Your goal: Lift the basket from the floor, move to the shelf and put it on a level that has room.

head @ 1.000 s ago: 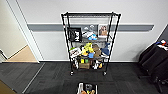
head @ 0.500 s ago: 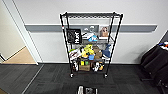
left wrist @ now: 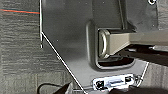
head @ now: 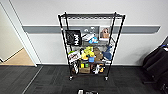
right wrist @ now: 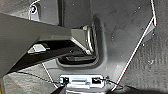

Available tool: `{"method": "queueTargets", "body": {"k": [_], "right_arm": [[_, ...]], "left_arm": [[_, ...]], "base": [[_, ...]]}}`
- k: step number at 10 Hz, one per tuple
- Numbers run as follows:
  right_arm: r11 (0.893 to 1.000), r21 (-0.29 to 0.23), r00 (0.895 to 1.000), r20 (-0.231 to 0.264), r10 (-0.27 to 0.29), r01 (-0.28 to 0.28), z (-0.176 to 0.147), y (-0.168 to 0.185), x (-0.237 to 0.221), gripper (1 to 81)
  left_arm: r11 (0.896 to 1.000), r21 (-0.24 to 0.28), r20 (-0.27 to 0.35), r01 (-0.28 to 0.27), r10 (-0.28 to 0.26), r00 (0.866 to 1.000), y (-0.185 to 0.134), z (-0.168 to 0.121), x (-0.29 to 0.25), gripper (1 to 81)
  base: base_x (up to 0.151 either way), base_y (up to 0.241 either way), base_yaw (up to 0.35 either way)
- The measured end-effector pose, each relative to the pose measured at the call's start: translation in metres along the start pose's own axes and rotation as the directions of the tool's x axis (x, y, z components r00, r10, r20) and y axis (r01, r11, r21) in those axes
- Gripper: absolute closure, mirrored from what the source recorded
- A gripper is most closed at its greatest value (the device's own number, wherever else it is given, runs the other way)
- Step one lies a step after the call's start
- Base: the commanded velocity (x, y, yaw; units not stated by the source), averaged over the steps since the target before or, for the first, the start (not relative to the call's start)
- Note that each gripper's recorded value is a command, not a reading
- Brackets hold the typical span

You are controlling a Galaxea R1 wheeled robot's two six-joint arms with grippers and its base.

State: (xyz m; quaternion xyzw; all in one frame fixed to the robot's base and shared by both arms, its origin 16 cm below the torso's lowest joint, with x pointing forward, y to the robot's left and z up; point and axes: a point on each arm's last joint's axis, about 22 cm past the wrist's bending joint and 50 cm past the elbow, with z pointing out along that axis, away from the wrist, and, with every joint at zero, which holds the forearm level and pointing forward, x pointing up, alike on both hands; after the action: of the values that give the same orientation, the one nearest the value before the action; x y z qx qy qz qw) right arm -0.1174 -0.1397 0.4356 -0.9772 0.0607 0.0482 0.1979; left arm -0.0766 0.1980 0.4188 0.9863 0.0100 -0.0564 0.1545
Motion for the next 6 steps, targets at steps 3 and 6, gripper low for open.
{"method": "queueTargets", "body": {"k": [3,6], "right_arm": [[1.000,-0.002,1.000,0.000,0.000,0.000,-0.0001,0.0008,0.0003,1.0],[1.000,-0.001,1.000,0.000,0.000,0.000,0.0000,0.0005,0.0003,1.0]], "left_arm": [[1.000,0.000,0.000,0.000,0.000,1.000,0.0000,0.0000,0.0001,1.0],[1.000,0.000,0.000,0.000,0.000,1.000,0.0000,0.0000,0.0005,1.0]], "base": [[0.123,0.000,0.000],[0.109,0.000,0.000]]}}
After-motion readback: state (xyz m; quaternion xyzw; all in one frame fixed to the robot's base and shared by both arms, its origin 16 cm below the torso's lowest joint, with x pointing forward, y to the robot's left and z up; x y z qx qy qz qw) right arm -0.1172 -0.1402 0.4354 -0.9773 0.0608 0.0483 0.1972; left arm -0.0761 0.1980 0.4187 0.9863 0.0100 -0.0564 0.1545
